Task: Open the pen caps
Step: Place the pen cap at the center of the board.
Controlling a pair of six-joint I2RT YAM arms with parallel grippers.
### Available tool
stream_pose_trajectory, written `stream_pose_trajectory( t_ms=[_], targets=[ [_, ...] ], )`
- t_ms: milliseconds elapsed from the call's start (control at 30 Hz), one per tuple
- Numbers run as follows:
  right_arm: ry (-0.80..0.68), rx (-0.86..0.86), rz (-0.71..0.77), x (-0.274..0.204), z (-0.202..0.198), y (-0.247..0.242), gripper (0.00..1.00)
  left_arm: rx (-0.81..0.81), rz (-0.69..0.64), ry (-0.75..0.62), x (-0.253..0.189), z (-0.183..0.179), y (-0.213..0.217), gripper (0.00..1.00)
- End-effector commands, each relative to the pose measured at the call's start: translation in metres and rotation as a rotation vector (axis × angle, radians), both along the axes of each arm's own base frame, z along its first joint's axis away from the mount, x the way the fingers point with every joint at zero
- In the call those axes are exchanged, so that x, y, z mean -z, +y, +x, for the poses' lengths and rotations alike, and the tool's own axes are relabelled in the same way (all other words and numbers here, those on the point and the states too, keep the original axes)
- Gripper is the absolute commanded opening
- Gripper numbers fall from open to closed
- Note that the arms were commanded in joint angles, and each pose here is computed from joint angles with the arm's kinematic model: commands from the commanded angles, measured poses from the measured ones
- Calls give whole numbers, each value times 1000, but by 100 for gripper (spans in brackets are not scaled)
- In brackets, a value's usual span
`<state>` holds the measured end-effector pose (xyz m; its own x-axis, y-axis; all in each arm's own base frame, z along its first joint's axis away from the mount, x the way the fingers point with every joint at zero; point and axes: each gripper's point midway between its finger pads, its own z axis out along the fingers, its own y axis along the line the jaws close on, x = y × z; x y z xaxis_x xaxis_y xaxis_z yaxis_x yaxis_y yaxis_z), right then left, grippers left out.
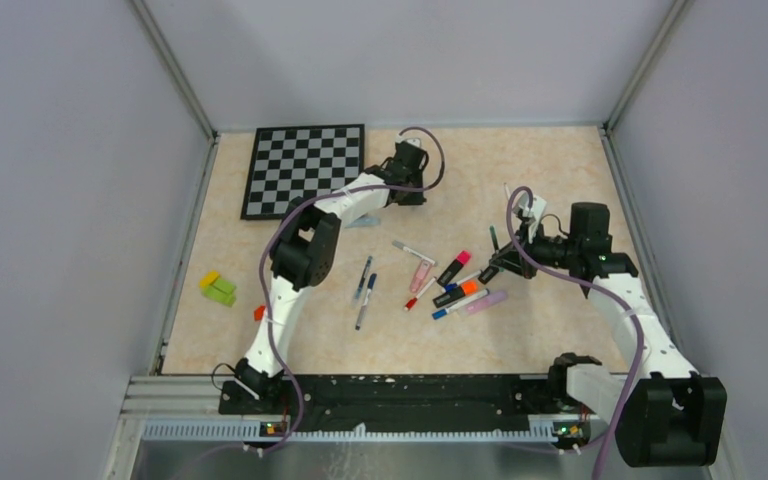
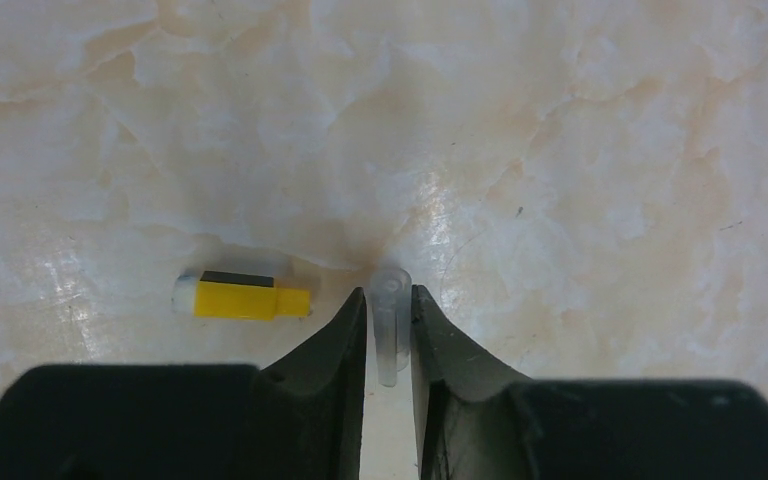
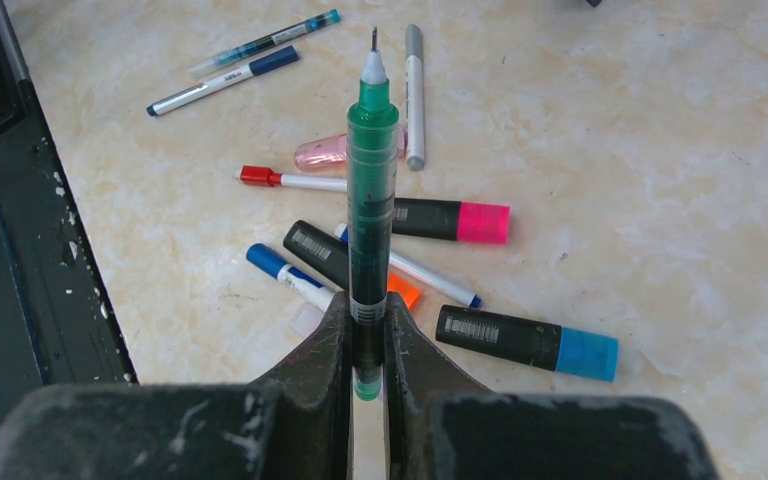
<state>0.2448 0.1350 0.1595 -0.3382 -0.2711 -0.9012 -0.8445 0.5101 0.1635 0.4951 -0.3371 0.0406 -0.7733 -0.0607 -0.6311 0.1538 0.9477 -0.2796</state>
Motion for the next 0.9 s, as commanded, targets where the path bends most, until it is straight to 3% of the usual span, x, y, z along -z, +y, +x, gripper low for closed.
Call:
stream_pose_trajectory(
  t_ms=[0,267,533,867],
  targets=[
    [-83,-2,5,-21,8,-1,0,-3,19,-25,-4,7,0,27],
    [-79,16,-4,-19,12,-3,0,18,12,-66,-30,10,-1,37],
    [-30,182,-33,-8,35,-27,0,88,-65,-181,-103,-3,-2,41],
    [64,537,-128,17,85,-84,0,345,-222,-372,-175,-106,26,58]
  ],
)
